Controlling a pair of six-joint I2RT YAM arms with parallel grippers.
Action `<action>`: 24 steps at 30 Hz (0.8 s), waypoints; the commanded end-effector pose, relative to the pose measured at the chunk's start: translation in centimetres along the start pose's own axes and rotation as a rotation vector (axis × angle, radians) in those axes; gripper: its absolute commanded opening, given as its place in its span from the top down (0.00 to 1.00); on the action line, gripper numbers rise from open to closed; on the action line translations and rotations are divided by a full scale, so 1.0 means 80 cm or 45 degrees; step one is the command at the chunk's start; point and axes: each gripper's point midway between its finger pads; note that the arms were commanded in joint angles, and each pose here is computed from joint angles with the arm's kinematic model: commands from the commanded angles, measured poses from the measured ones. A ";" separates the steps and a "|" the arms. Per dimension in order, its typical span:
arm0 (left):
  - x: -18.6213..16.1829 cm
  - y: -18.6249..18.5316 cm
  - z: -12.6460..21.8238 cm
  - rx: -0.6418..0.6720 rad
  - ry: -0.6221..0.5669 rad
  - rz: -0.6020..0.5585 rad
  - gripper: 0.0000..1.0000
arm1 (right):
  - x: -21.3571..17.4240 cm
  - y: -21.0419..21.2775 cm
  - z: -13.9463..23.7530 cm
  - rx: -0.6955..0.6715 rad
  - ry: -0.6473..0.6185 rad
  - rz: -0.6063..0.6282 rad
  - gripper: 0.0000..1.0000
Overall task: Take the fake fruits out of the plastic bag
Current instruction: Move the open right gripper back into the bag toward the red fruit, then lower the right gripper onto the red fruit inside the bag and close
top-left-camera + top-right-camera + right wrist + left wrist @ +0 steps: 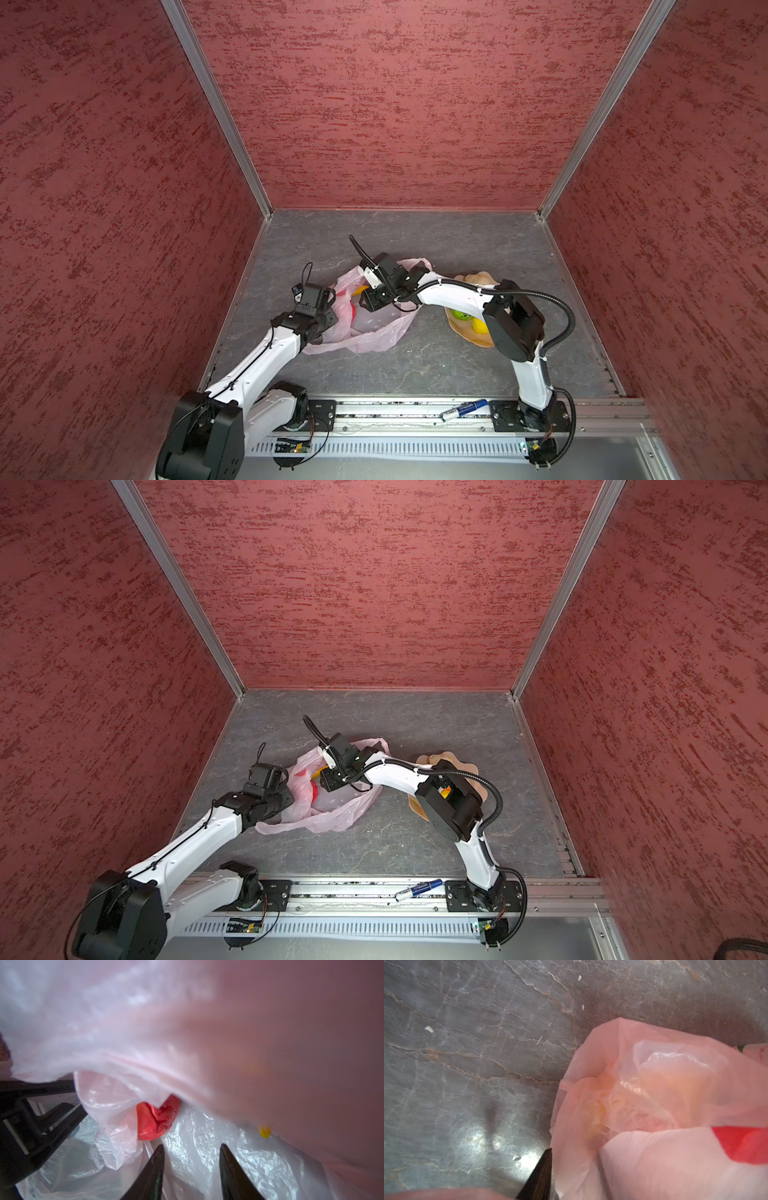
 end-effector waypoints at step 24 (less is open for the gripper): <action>-0.018 -0.001 -0.025 0.031 0.079 0.022 0.71 | 0.023 0.032 -0.029 0.138 -0.056 -0.039 0.40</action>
Point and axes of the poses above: each gripper's point midway between its finger pads, its own z axis back along the fingers, its own y axis along the line the jaws close on, x = y × z, and after that the axes turned 7 degrees about z, right-handed
